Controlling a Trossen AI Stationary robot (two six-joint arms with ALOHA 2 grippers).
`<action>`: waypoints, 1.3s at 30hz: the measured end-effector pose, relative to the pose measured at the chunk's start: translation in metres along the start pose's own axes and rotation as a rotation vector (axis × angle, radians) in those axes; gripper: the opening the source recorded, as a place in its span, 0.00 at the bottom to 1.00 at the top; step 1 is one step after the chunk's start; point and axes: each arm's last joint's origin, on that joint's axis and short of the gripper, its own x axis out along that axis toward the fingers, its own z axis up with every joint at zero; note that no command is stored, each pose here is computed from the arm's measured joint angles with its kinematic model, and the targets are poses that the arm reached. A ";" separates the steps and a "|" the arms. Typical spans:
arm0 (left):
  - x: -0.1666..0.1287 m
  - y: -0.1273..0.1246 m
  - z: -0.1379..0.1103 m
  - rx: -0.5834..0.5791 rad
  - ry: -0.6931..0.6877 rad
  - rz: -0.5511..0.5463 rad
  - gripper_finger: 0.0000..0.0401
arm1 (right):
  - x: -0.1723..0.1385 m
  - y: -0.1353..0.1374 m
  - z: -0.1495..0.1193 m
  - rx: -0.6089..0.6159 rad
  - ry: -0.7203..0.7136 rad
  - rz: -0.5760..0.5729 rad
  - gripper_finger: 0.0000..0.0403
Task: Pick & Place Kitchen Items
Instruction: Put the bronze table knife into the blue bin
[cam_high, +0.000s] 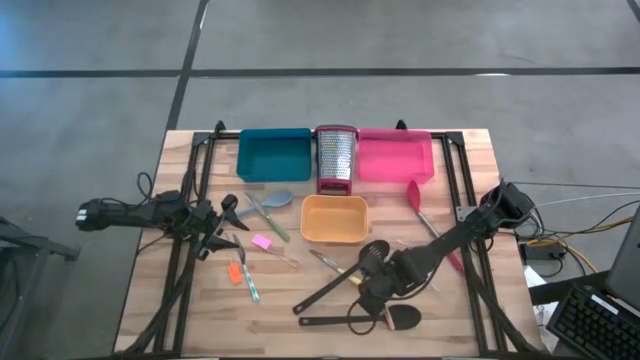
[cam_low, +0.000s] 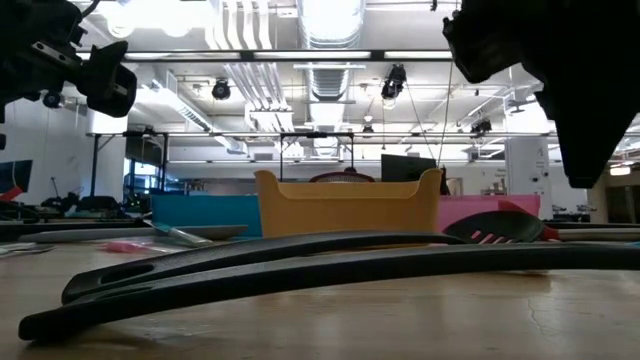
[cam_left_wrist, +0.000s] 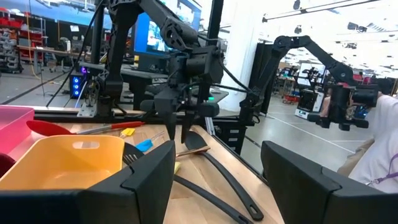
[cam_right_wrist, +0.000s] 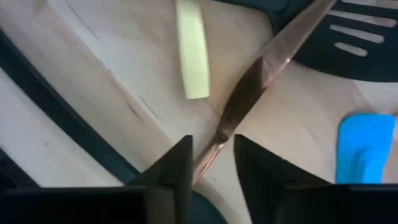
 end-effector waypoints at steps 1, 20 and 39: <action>0.000 0.000 0.000 0.000 0.000 0.000 0.61 | 0.001 -0.001 0.000 0.015 0.001 -0.001 0.35; 0.000 0.000 -0.001 -0.002 0.007 0.001 0.61 | 0.046 -0.012 -0.007 0.143 0.041 0.018 0.62; 0.000 0.000 -0.002 -0.006 0.018 0.003 0.61 | 0.058 -0.026 -0.010 0.195 0.029 -0.045 0.23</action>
